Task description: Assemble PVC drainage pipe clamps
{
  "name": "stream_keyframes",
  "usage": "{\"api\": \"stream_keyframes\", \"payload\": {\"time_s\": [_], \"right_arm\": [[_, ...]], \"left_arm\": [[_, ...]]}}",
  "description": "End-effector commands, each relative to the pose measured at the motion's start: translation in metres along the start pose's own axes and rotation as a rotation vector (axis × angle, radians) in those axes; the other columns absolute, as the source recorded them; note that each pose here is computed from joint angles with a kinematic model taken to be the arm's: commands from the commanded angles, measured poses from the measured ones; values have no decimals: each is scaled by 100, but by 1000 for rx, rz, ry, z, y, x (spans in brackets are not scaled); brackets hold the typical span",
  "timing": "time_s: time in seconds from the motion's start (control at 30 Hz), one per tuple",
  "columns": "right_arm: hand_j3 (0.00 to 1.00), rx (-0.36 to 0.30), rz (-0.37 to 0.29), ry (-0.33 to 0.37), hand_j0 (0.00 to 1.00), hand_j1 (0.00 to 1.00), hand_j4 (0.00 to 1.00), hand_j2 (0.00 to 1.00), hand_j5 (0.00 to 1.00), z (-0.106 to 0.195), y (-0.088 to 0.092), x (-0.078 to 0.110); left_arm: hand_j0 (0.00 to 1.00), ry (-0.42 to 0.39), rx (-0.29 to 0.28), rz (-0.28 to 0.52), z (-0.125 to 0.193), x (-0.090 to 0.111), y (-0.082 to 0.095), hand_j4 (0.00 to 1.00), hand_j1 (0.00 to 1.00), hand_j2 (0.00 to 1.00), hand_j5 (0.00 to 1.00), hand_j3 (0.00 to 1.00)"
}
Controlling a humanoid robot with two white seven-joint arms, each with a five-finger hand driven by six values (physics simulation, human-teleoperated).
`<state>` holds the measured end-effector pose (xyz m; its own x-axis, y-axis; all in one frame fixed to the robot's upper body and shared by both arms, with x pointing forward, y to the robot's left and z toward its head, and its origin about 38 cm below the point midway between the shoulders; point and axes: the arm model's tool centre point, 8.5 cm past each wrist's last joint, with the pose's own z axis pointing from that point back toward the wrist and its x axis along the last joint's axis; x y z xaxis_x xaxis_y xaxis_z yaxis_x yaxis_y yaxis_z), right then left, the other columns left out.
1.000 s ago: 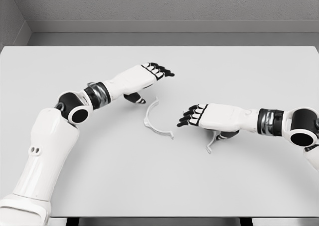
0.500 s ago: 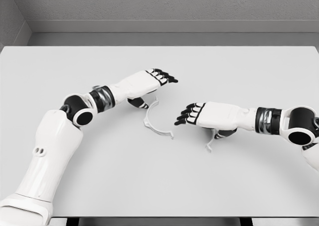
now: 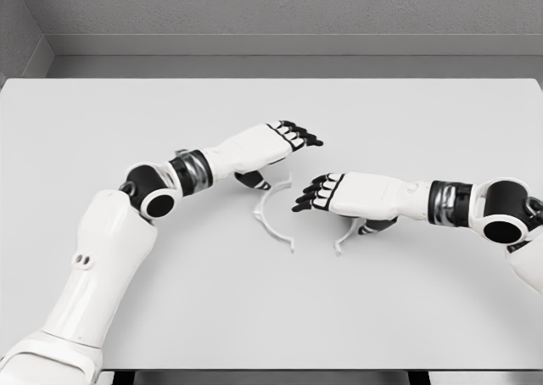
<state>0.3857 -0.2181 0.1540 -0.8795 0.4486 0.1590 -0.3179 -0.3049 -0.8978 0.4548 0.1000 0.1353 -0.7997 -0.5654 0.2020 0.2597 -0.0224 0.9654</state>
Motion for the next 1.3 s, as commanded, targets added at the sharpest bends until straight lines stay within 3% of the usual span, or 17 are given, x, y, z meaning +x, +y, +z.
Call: {"api": "stream_keyframes", "payload": {"time_s": [0.0,0.13,0.23,0.27,0.37,0.47,0.53,0.67,0.73,0.9,0.97,1.07,1.13,1.27], "right_arm": [[100,-2,-8,0,100,100,100,100,100,0,1,0],[100,-7,-7,-4,100,100,100,100,100,-2,-1,0],[100,-14,0,-7,100,100,100,100,100,-3,-5,1],[100,-15,0,-11,100,100,100,100,100,-4,-5,2],[100,-15,3,-20,100,100,100,100,100,-6,-6,5],[100,-24,35,-56,100,100,100,100,100,-10,-12,18],[100,-33,53,-71,100,100,100,100,100,-11,-17,24],[100,-57,95,-95,100,100,100,100,100,-11,-31,35],[100,-69,98,-99,100,100,100,100,100,-14,-34,35],[100,-80,114,-85,100,100,100,100,100,-5,-41,34],[100,-120,125,49,100,100,100,100,100,54,-55,7],[100,-195,72,180,100,100,100,100,100,119,-60,-16],[100,-232,-8,257,100,100,100,100,100,161,-59,-38],[100,-260,-162,345,100,100,100,100,100,210,-45,-71]], "left_arm": [[100,-11,12,6,-3,4,2,100,100,100,100,100],[100,-13,17,6,-4,5,4,100,100,100,100,100],[100,6,34,5,3,-5,12,100,100,100,100,100],[100,52,65,13,21,-22,20,100,100,100,100,100],[100,85,120,34,65,-50,36,100,100,100,100,100],[100,127,155,27,101,-66,47,100,100,100,100,100],[100,136,158,31,105,-68,46,100,100,100,100,100],[100,153,108,21,112,-71,32,100,100,100,100,100],[100,149,79,41,112,-66,15,100,100,100,100,100],[100,108,45,14,111,-49,5,100,100,100,100,100],[100,98,40,13,109,-45,3,100,100,100,100,100],[100,70,30,7,102,-37,1,100,100,100,100,100],[100,41,8,8,92,-28,-6,100,100,100,100,100],[100,40,-15,-16,73,-20,-13,100,100,100,100,100]]}}
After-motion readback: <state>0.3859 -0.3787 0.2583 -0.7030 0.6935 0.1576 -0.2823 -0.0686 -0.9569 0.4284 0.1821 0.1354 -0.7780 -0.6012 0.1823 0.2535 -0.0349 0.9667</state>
